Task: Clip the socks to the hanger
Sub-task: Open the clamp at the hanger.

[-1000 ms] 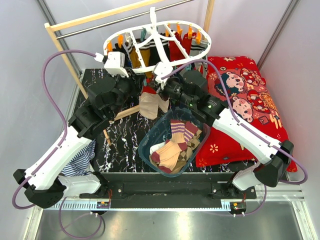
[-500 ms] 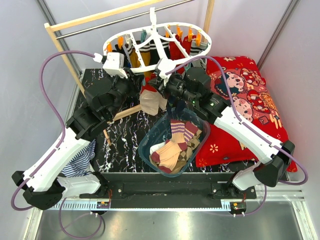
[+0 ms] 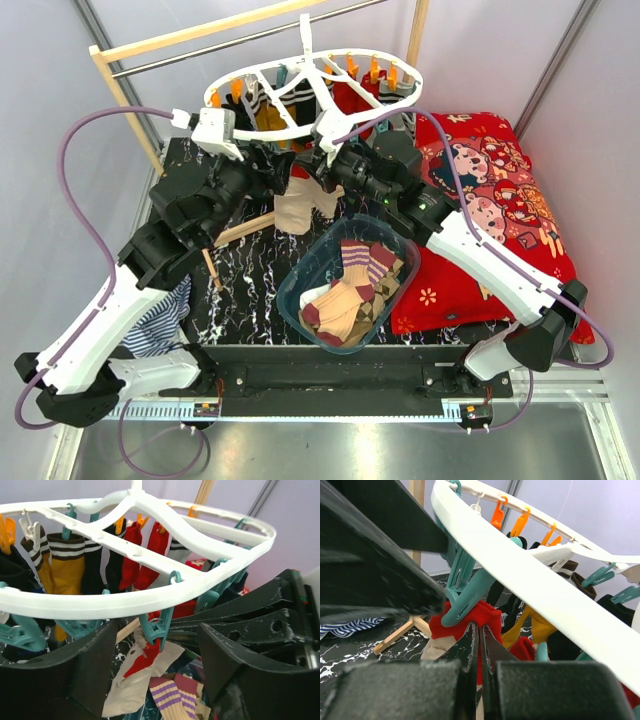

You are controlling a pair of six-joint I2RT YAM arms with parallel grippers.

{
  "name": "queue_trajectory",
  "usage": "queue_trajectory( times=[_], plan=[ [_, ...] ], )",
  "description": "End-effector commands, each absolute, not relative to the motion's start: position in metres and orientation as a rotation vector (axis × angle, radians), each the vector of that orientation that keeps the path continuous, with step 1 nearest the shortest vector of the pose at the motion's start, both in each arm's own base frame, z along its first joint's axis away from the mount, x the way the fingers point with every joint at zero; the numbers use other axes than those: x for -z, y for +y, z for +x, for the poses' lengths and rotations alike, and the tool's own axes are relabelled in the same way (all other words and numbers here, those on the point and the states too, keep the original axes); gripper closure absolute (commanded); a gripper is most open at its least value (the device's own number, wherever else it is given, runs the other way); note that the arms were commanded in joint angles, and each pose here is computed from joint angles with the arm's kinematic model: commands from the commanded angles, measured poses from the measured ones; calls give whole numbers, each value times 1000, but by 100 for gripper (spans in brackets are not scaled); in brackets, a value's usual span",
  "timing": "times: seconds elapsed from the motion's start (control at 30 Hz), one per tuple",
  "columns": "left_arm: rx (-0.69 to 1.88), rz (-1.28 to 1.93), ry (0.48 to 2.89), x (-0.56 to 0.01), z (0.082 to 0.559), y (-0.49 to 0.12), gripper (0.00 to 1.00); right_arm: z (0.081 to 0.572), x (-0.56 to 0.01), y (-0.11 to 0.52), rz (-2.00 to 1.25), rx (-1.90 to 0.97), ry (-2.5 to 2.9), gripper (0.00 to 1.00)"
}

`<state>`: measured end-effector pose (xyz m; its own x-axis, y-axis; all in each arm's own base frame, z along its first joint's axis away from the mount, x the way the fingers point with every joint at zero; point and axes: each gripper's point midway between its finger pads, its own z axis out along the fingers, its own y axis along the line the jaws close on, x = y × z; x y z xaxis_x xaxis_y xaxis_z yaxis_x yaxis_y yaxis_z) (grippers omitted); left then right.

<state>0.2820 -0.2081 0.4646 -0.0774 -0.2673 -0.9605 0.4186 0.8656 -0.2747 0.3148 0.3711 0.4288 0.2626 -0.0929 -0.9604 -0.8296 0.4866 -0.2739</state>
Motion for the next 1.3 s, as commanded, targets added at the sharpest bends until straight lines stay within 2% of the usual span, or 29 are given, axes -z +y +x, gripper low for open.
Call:
queue_trajectory(
  times=[0.0, 0.2, 0.33, 0.67, 0.93, 1.27],
  plan=[
    [652, 117, 1456, -495, 262, -199, 23, 313, -470, 368, -904, -637, 1118, 99],
    [691, 90, 1439, -503, 244, -185, 14, 314, -471, 365, -890, -626, 1119, 98],
    [673, 45, 1467, -494, 241, -174, 14, 314, -471, 364, -884, -622, 1119, 98],
    [530, -70, 1562, -467, 266, -163, 23, 314, -471, 363, -879, -616, 1116, 97],
    [516, -75, 1579, -466, 281, -173, 24, 313, -469, 361, -878, -612, 1118, 96],
    [477, -125, 1541, -482, 286, -164, 32, 314, -467, 361, -877, -612, 1120, 96]
  ],
)
